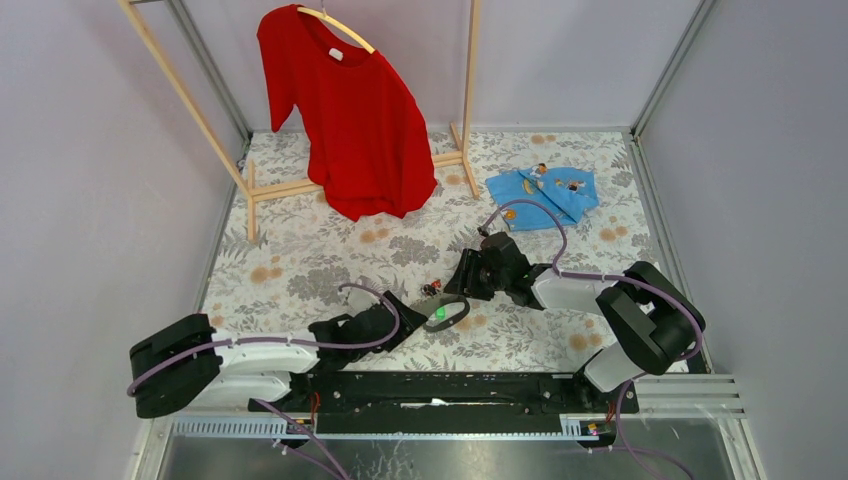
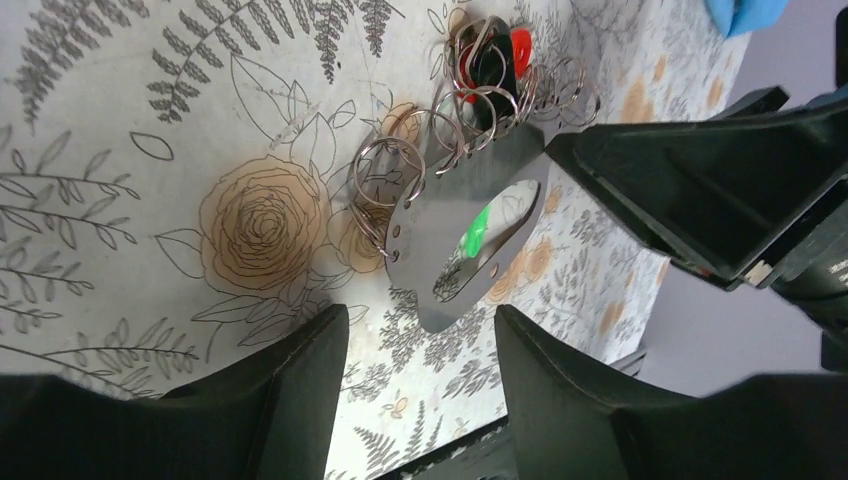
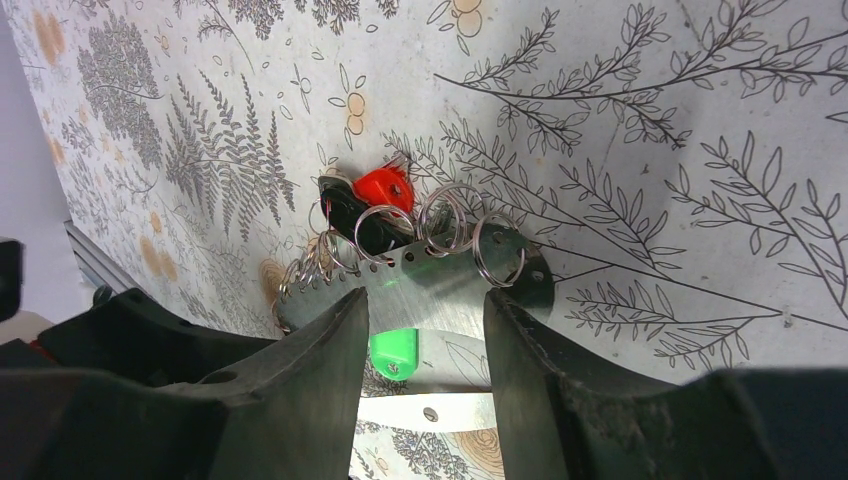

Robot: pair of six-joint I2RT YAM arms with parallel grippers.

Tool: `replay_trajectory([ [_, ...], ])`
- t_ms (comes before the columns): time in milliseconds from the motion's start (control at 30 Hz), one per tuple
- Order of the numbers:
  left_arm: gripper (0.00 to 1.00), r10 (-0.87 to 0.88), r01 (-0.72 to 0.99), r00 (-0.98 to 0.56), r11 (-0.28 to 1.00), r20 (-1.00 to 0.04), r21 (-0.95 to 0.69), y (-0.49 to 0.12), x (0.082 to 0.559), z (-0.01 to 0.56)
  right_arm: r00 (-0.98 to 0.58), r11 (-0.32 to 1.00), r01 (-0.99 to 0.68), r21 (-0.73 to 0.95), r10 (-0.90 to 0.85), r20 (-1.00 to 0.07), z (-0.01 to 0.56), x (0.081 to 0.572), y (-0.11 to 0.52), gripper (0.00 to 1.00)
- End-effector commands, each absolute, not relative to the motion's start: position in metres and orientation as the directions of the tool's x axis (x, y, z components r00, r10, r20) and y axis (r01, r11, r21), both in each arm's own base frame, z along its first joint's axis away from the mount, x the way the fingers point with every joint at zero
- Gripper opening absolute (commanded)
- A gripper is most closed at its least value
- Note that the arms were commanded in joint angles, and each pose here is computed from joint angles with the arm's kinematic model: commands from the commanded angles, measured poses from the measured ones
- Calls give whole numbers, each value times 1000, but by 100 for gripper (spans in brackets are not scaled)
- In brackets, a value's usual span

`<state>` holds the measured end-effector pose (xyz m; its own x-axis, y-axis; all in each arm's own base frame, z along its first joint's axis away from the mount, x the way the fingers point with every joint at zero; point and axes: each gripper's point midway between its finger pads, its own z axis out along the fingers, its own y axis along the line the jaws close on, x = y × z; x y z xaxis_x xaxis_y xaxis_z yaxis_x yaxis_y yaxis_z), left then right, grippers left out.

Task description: Remove the keys from the keyring

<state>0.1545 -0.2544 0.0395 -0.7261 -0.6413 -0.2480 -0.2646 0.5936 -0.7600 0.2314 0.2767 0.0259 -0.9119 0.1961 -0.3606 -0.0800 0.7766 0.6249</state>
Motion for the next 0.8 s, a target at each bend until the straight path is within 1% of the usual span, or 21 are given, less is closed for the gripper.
replay_trajectory([
  [0,61,-779,-416,-604,487,-168,-768,-249,161,31,-934,801,-52,596,173,-314,10,218,270,53],
  [67,61,-800,-426,-584,447,-138,-787,-250,163,28,-933,802,-52,595,173,-316,11,217,269,53],
  [167,58,-836,-424,-538,377,-106,-823,-248,171,27,-933,804,-51,592,173,-315,10,216,268,54],
  [400,51,-890,-340,-453,233,-58,-911,-246,189,44,-940,782,-33,622,187,-284,8,211,271,54],
  [500,49,-892,-305,-451,197,-41,-932,-247,192,49,-945,773,-25,633,189,-268,6,209,273,54],
  [633,46,-888,-253,-460,124,7,-959,-252,192,61,-948,763,-17,646,193,-252,6,207,276,54],
  [733,42,-875,-219,-484,99,20,-971,-259,192,69,-949,760,-14,649,195,-248,6,206,276,54],
  [767,42,-868,-204,-496,109,7,-973,-262,192,70,-949,761,-13,649,195,-247,5,206,275,54],
])
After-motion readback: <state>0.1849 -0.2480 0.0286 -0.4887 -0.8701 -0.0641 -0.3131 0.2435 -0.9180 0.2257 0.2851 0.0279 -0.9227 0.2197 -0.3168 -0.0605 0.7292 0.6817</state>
